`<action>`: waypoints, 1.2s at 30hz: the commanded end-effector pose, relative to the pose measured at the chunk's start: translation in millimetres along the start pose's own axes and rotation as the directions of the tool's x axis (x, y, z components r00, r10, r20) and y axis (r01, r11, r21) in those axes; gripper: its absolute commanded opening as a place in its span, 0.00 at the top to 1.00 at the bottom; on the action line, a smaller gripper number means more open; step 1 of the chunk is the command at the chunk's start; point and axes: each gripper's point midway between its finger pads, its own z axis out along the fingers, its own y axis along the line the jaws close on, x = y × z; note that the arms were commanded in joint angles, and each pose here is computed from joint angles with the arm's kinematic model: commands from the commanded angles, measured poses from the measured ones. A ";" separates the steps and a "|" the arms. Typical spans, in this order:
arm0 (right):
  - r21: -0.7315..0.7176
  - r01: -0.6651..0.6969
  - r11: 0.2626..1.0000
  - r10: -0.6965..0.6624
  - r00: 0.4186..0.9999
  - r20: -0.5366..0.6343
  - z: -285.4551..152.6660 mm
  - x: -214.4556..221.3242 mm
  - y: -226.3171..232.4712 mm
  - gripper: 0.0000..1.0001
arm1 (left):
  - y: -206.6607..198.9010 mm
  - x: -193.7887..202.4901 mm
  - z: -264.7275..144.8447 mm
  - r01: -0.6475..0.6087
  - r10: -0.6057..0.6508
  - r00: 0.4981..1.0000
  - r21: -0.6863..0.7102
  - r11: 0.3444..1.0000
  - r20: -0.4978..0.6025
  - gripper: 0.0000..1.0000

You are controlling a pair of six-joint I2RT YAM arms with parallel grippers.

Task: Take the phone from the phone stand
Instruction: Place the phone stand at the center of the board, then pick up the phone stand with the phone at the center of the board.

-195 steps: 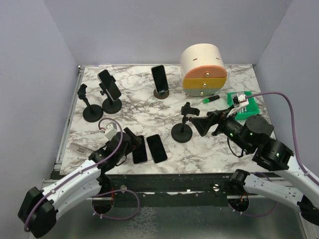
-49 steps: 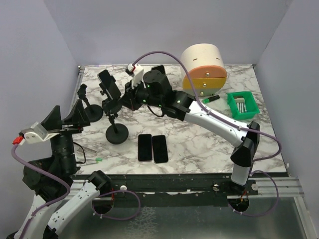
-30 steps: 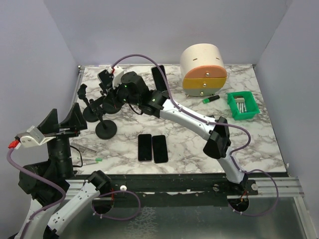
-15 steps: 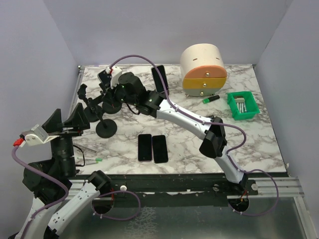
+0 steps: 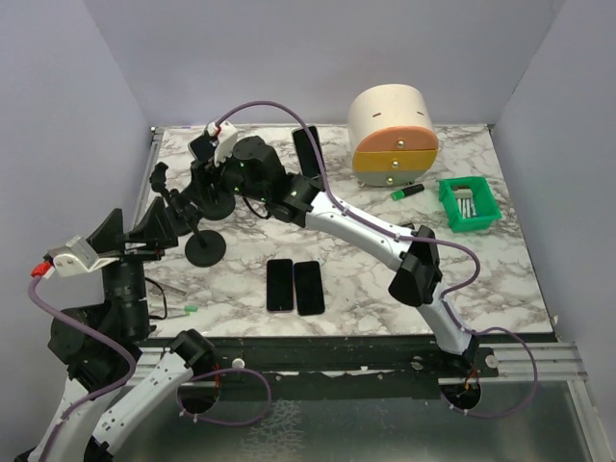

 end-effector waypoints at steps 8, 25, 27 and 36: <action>-0.037 -0.001 0.999 0.006 0.993 0.120 -109.2 -65.2 28.5 0.13 | -25.0 45.2 34.2 -0.102 0.092 0.978 -0.048 0.994 -0.187 0.08; 0.125 -0.038 0.991 0.008 0.972 0.233 -279.8 -23.5 -5.6 0.13 | -69.6 124.6 138.4 -0.188 0.149 0.861 -0.032 0.982 -0.486 0.06; 0.116 -0.037 0.993 0.012 0.977 0.214 -281.2 -15.1 -4.9 0.13 | -62.7 129.3 149.7 -0.140 0.094 0.856 -0.054 0.989 -0.509 0.06; 0.028 -0.076 0.997 0.072 0.987 0.142 -282.5 19.5 6.6 0.13 | 7.9 171.9 183.4 0.118 -0.230 0.787 -0.227 0.967 -0.572 0.10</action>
